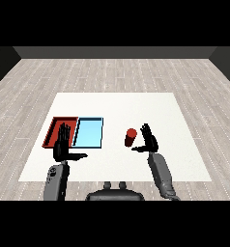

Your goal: Pick the red can and put it in the red box

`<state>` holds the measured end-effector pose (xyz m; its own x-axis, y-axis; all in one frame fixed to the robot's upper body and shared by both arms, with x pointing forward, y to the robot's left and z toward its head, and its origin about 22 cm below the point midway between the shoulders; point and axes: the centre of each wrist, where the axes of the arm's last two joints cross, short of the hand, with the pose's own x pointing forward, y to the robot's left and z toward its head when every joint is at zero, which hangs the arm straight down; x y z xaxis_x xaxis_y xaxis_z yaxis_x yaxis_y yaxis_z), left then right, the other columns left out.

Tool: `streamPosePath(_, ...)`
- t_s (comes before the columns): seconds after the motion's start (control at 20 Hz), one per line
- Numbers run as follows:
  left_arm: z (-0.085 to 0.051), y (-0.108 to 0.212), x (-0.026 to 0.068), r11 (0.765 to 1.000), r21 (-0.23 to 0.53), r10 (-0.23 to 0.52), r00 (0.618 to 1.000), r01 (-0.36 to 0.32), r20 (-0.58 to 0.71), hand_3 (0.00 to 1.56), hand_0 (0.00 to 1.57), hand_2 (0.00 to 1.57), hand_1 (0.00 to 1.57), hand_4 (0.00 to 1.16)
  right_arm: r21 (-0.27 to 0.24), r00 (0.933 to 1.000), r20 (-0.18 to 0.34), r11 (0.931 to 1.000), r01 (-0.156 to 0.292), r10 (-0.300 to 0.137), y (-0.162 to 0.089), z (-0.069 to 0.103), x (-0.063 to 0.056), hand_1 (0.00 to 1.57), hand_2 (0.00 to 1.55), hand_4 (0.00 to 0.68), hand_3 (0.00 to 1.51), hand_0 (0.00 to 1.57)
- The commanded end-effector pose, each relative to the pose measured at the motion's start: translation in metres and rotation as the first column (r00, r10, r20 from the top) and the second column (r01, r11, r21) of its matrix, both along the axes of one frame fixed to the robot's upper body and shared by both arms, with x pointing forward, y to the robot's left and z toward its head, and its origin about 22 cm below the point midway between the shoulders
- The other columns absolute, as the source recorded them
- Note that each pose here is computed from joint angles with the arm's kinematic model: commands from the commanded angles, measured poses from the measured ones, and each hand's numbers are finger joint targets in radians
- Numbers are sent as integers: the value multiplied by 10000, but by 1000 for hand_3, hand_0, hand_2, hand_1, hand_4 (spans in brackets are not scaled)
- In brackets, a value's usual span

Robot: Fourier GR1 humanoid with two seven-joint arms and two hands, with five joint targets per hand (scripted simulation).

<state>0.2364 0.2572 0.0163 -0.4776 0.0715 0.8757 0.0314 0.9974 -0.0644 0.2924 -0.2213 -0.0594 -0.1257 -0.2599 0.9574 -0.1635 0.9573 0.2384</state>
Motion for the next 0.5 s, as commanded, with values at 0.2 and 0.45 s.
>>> streamPosePath(0.2,102,-155,94,10000,-42,-32,9999,33,138,0,0,0,0,0,481,9997,-92,9986,-237,241,243,203,138,0,0,0,0,0)
streamPosePath(0.45,55,-53,111,9991,-360,-235,9997,234,-33,0,0,0,0,0,426,9988,-211,9982,-425,434,138,-5,115,0,0,0,0,0)
